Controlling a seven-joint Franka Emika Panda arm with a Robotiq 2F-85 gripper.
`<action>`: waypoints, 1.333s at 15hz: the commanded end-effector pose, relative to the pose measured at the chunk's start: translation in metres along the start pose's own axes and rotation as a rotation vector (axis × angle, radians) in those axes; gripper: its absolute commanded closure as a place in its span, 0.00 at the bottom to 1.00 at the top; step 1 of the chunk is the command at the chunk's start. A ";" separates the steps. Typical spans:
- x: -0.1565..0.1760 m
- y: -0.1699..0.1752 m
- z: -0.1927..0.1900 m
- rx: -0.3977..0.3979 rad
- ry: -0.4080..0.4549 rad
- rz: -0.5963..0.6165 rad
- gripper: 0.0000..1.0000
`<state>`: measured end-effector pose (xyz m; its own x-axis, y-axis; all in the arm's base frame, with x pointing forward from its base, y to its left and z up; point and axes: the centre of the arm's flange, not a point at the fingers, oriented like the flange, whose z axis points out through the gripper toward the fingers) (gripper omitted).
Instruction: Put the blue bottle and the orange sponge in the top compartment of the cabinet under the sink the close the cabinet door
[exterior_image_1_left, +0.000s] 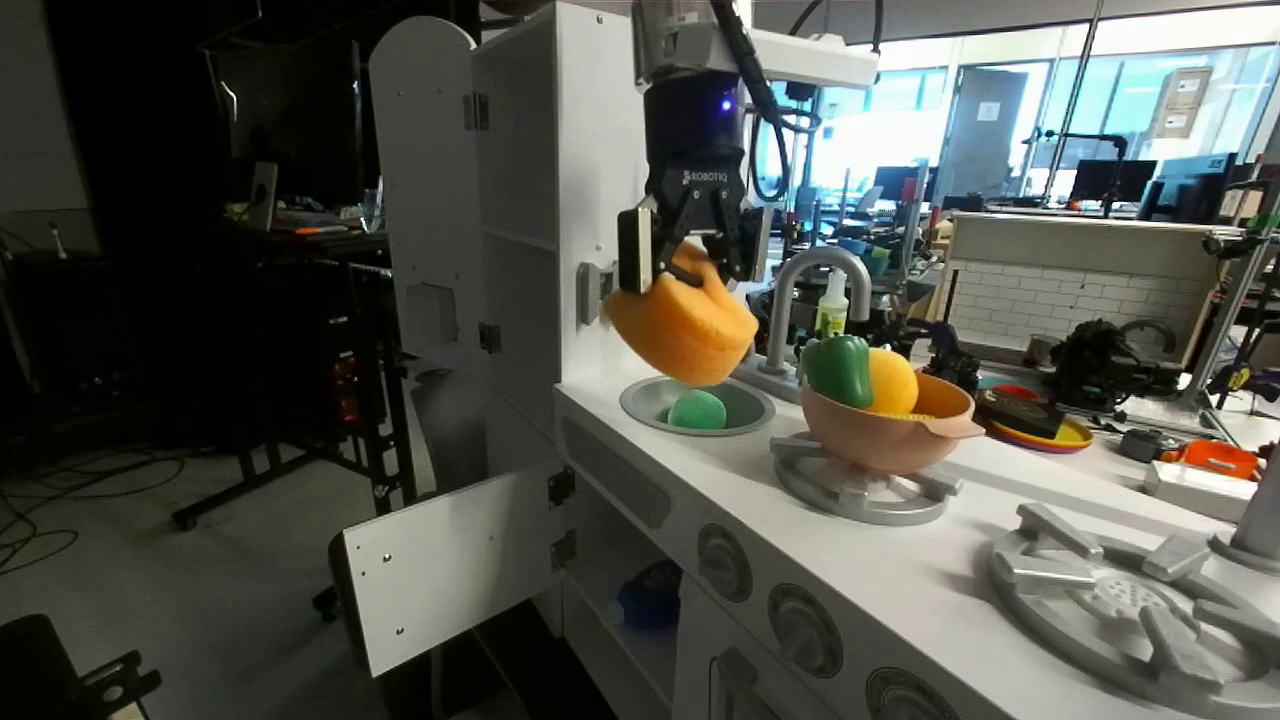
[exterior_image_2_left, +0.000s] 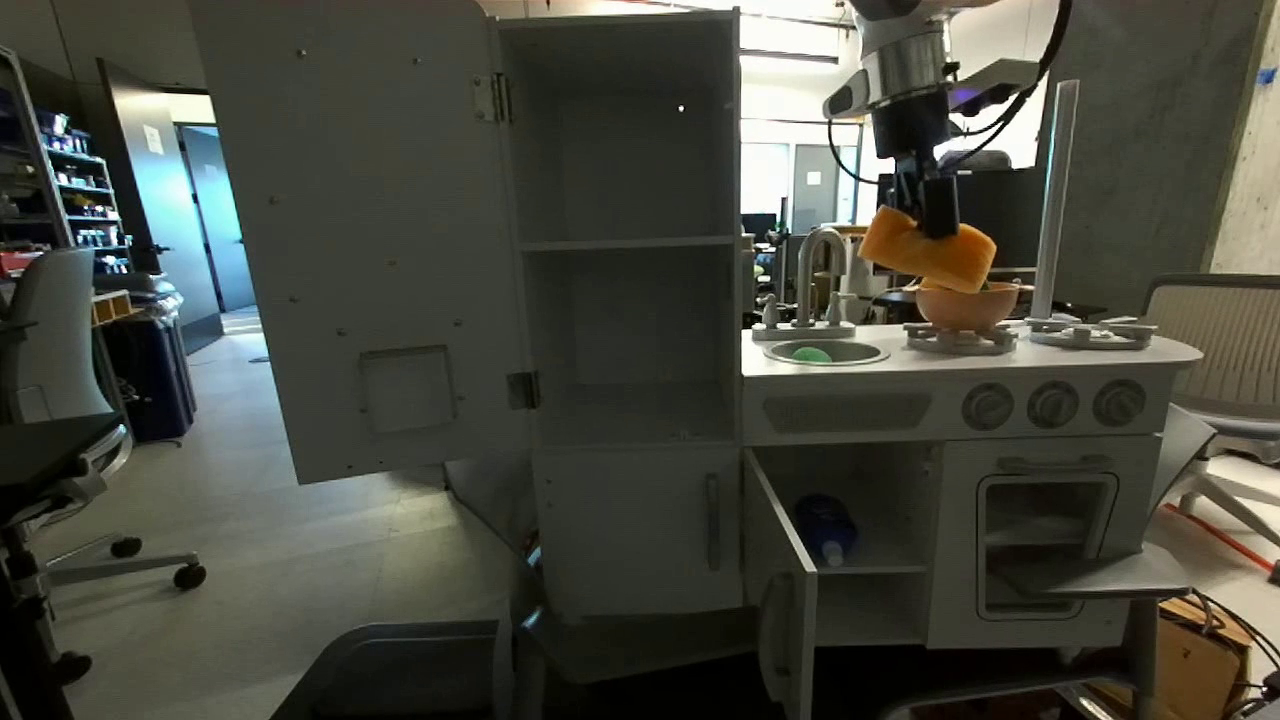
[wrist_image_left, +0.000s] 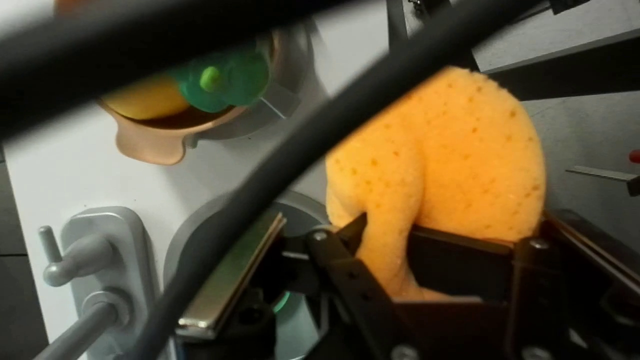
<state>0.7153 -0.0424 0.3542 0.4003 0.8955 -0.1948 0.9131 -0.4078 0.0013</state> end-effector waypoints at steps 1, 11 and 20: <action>-0.016 -0.079 0.018 -0.053 -0.014 -0.073 1.00; -0.008 -0.192 0.085 -0.115 -0.042 -0.212 1.00; 0.021 -0.248 0.192 -0.284 0.083 0.018 1.00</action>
<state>0.4857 0.0457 0.1892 0.3351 0.9309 -0.1455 0.9332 -0.3066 0.1875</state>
